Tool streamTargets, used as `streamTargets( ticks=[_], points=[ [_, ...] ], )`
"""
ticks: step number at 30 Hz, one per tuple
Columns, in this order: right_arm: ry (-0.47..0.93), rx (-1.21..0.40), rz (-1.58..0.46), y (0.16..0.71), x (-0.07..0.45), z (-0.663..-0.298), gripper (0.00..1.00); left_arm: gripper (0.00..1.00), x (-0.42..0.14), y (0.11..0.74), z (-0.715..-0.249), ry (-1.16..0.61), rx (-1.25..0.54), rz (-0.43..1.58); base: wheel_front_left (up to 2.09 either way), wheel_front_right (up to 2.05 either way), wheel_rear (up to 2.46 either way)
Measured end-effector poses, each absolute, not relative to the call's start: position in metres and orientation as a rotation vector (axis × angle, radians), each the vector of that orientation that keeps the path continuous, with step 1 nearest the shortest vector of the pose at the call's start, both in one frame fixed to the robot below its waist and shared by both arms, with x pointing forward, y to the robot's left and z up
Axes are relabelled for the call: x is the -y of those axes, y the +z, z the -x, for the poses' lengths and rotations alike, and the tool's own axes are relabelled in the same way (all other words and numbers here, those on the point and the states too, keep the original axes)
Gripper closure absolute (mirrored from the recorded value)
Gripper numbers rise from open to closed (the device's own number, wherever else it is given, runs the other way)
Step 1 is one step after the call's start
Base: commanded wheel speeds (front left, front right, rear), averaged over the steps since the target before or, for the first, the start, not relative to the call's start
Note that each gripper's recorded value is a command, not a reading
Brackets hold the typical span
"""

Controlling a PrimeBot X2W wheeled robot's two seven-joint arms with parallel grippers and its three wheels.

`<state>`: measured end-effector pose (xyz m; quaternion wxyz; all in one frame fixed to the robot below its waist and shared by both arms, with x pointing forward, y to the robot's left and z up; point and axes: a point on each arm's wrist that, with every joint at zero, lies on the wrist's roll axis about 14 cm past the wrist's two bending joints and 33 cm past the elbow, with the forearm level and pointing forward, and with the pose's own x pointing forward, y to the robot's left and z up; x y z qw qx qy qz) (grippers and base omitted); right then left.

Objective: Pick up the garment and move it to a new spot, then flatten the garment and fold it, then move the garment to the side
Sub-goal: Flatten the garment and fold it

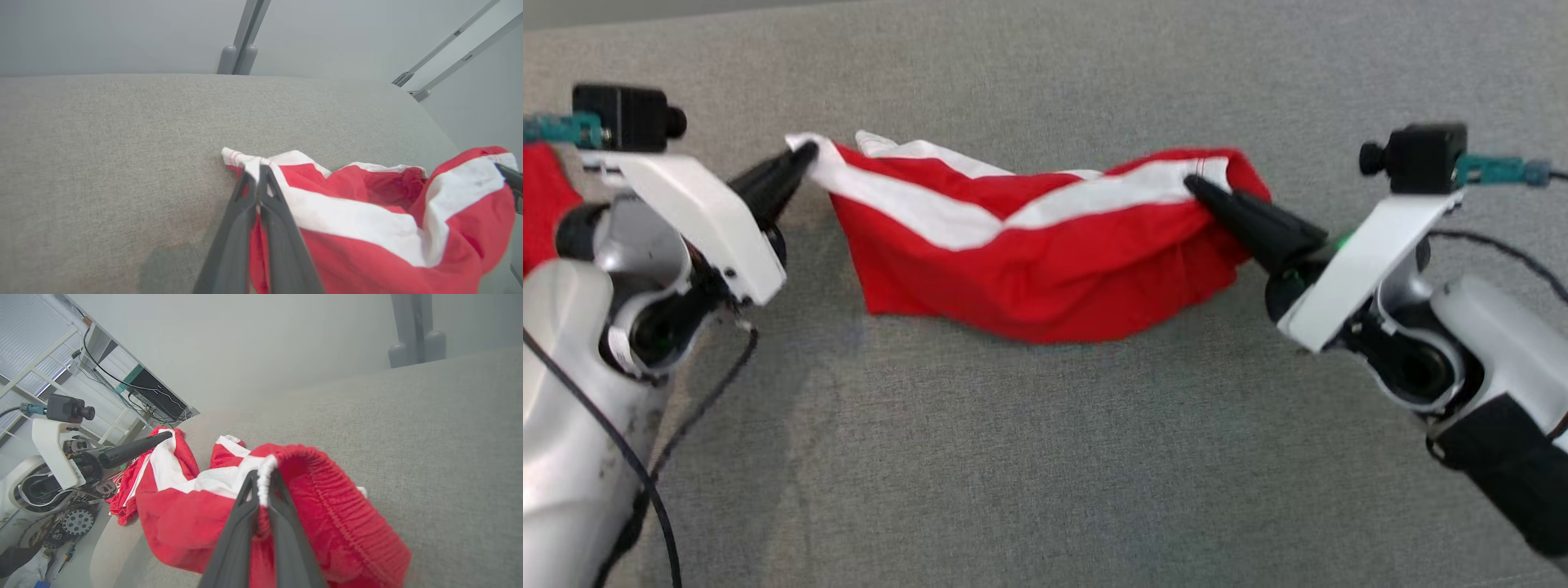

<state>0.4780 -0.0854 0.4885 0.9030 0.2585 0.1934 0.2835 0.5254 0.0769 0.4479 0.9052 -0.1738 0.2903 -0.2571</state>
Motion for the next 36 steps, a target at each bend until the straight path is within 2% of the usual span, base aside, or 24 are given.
streamTargets(
  ticks=[3,8,18,27,36],
  points=[
    [0.581,-0.396,-0.543,0.491,0.088,-0.51,1.0,1.0,-0.081,0.444,-0.562,-0.509,-0.593,0.309,0.0,0.0,0.0],
    [0.587,-0.354,-0.674,0.511,0.083,-0.566,1.0,1.0,-0.095,0.445,-0.624,-0.46,-0.559,0.233,0.0,0.0,0.0],
    [0.568,-0.292,-0.727,0.522,0.087,-0.656,1.0,1.0,-0.1,0.46,-0.719,-0.403,-0.462,0.23,0.0,0.0,0.0],
    [0.503,-0.171,-0.619,0.546,0.101,-0.715,1.0,1.0,-0.095,0.487,-0.765,-0.379,-0.347,0.203,0.0,0.0,0.0],
    [0.493,0.118,-0.501,0.632,0.106,-0.737,1.0,1.0,-0.075,0.569,-0.784,-0.411,-0.141,0.156,0.0,0.0,0.0]
  ],
)
